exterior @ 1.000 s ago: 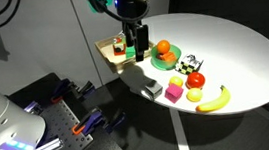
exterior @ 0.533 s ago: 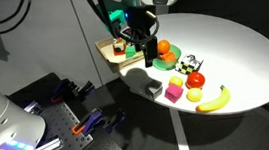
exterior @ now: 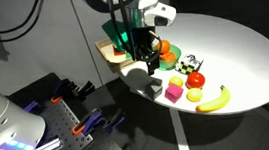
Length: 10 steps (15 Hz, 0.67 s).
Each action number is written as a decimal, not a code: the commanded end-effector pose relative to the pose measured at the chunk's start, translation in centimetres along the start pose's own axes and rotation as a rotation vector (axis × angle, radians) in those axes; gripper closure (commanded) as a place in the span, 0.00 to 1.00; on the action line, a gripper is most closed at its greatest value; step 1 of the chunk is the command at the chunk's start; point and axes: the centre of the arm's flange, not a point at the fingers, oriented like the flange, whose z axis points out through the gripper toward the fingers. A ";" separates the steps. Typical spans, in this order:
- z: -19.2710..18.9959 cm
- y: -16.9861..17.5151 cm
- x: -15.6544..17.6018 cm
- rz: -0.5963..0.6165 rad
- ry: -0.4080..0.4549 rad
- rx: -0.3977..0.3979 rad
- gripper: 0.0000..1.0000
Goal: Put the gray block on the tray
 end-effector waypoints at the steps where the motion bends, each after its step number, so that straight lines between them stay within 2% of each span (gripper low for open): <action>1: 2.5 -0.3 1.2 -0.069 0.007 0.005 0.00; 10: 8.1 -0.5 2.9 -0.126 0.003 -0.026 0.00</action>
